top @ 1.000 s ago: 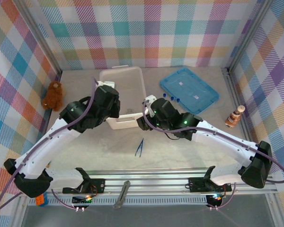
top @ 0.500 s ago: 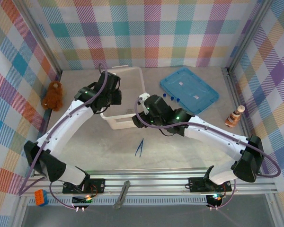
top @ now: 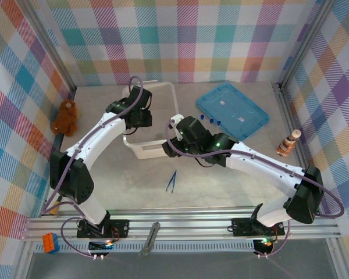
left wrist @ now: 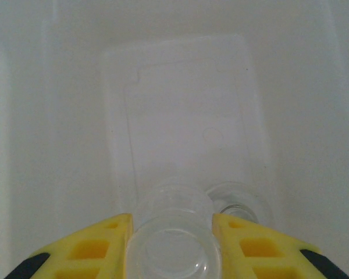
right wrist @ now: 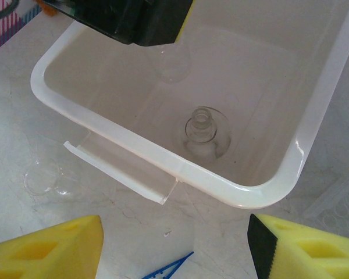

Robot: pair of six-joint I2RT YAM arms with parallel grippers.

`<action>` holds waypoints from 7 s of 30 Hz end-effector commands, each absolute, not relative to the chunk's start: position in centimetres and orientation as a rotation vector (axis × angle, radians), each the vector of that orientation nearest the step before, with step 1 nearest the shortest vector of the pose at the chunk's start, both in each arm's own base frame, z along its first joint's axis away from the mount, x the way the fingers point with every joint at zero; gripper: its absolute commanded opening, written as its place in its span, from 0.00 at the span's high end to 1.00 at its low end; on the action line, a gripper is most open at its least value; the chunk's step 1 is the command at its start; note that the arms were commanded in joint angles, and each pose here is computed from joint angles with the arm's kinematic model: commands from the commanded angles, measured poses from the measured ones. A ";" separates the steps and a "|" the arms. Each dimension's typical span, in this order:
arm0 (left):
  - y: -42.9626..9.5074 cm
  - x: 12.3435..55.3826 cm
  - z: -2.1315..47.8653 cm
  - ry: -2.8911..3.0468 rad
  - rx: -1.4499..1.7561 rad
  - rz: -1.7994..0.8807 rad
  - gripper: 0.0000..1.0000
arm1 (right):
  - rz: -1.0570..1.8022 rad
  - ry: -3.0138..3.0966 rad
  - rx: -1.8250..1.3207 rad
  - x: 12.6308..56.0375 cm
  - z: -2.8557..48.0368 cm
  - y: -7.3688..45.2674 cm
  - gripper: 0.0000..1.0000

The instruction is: Organize the chemistry lab equipment

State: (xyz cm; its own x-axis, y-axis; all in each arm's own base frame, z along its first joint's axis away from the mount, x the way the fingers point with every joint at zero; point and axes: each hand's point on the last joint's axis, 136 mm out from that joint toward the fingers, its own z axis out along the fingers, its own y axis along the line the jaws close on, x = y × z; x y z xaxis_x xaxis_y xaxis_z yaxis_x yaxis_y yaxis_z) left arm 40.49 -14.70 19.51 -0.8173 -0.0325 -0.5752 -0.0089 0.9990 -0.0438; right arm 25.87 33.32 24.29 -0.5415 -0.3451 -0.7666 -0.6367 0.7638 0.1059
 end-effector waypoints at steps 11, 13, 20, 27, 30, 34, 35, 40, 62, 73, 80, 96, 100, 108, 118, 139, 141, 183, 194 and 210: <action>-14.1 41.0 14.3 2.615 -0.063 -0.012 0.79 | 0.514 2.188 -0.729 25.9 24.1 34.2 0.32; -14.1 41.0 13.8 2.624 -0.064 -0.007 0.79 | 0.514 2.191 -0.727 25.8 23.9 34.2 0.32; -14.3 41.1 12.0 2.653 -0.075 -0.009 0.79 | 0.513 2.199 -0.717 25.7 23.6 33.9 0.32; -14.4 41.1 10.8 2.675 -0.083 0.000 0.79 | 0.509 2.199 -0.710 25.6 23.5 33.6 0.32; -14.4 41.1 10.3 2.683 -0.085 0.004 0.79 | 0.508 2.200 -0.710 25.6 23.5 33.6 0.32; -14.5 41.2 9.7 2.694 -0.086 0.008 0.78 | 0.508 2.199 -0.707 25.6 23.5 33.5 0.32; -14.4 41.2 9.6 2.696 -0.086 0.009 0.78 | 0.505 2.199 -0.707 25.6 23.4 33.5 0.32; -14.6 41.1 9.2 2.711 -0.086 0.001 0.76 | 0.503 2.201 -0.702 25.6 23.4 33.4 0.31; -14.5 40.7 10.4 2.695 -0.102 -0.014 0.51 | 0.505 2.192 -0.688 25.6 23.7 33.2 0.31; -14.1 40.3 17.8 2.556 -0.110 -0.042 0.44 | 0.520 2.183 -0.687 25.5 24.0 33.3 0.31; -14.4 38.6 23.1 2.469 -0.084 -0.072 0.43 | 0.525 2.177 -0.683 25.4 24.4 33.1 0.30; -12.1 27.0 26.4 2.327 0.028 0.087 0.44 | 0.525 2.218 -0.723 24.7 22.5 32.9 0.30; -10.9 24.0 24.1 2.359 0.013 0.104 0.44 | 0.494 2.233 -0.722 24.5 21.9 32.2 0.30; -9.4 20.7 20.0 2.438 -0.014 0.133 0.45 | 0.457 2.259 -0.714 24.4 21.3 31.5 0.30; -9.9 19.1 14.0 2.546 -0.048 0.099 0.36 | 0.450 2.280 -0.701 24.3 20.6 31.3 0.30; -8.6 20.0 7.1 2.680 -0.152 0.052 0.24 | 0.448 2.303 -0.675 24.2 19.7 31.1 0.30; -8.7 20.3 6.6 2.696 -0.159 0.046 0.24 | 0.449 2.303 -0.672 24.3 19.7 31.1 0.30; -8.2 21.7 6.2 2.713 -0.184 0.024 0.48 | 0.446 2.307 -0.674 24.7 19.3 31.8 0.29; -7.9 21.0 8.5 2.676 -0.217 -0.022 0.54 | 0.449 2.291 -0.683 24.8 19.8 31.8 0.29; -11.6 19.8 15.1 2.607 -0.042 -0.063 0.55 | 0.453 2.266 -0.676 24.7 20.7 31.5 0.28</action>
